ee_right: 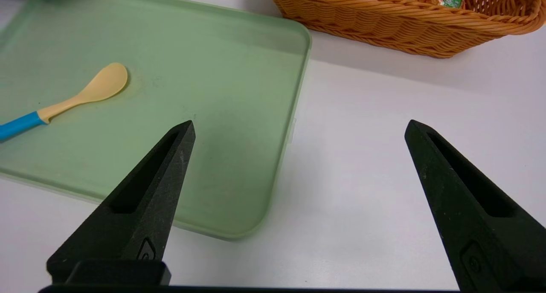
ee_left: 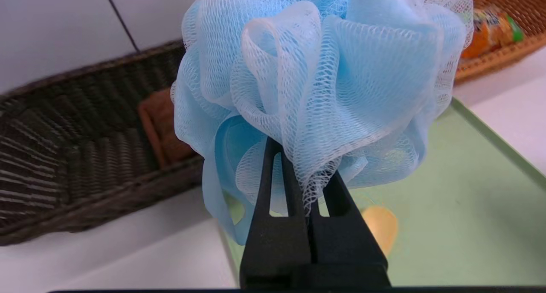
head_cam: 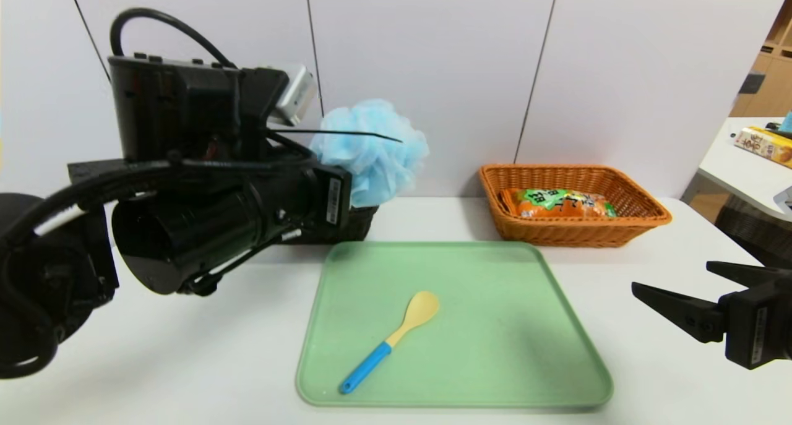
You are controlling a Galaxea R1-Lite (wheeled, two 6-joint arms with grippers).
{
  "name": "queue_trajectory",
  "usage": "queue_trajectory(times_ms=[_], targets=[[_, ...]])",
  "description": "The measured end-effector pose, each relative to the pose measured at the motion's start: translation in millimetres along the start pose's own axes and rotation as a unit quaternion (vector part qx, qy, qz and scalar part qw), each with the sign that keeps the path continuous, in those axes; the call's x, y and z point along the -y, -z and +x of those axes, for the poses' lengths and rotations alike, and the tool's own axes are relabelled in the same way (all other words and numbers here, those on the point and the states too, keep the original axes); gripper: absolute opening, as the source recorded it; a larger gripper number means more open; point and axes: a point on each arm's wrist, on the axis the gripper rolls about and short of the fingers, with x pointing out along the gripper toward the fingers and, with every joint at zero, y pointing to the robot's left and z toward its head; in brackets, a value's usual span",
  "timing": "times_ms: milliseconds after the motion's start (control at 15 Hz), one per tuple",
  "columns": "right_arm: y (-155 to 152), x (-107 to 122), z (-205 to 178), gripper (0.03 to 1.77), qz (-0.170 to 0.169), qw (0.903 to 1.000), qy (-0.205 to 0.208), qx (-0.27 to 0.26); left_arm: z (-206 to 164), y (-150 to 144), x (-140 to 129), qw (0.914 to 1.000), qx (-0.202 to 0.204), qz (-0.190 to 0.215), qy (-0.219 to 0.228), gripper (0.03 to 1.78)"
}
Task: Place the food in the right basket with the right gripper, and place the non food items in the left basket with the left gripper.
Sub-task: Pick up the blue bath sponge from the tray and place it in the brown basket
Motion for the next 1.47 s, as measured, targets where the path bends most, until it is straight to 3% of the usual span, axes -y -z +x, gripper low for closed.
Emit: queue_trajectory(times_ms=[267,533,733,1467], targets=[[-0.7,-0.4,-0.5,1.69,-0.004,1.0,-0.001,0.002,12.4,-23.4,-39.4,0.997,0.027,0.006,-0.072,0.06],[-1.5,-0.7,-1.1,1.69,-0.004,1.0,-0.003,0.004,24.6,-21.5,-73.5,0.9925,0.004,0.008,-0.122,0.06],[-1.2,-0.7,-1.5,1.69,-0.007,1.0,-0.003,0.004,30.1,-10.1,-86.3,0.991,-0.045,0.014,-0.126,0.06],[-0.3,-0.1,-4.6,1.69,-0.005,0.9999,-0.004,0.009,59.3,19.8,-114.3,0.9808,-0.106,0.034,-0.161,0.06]])
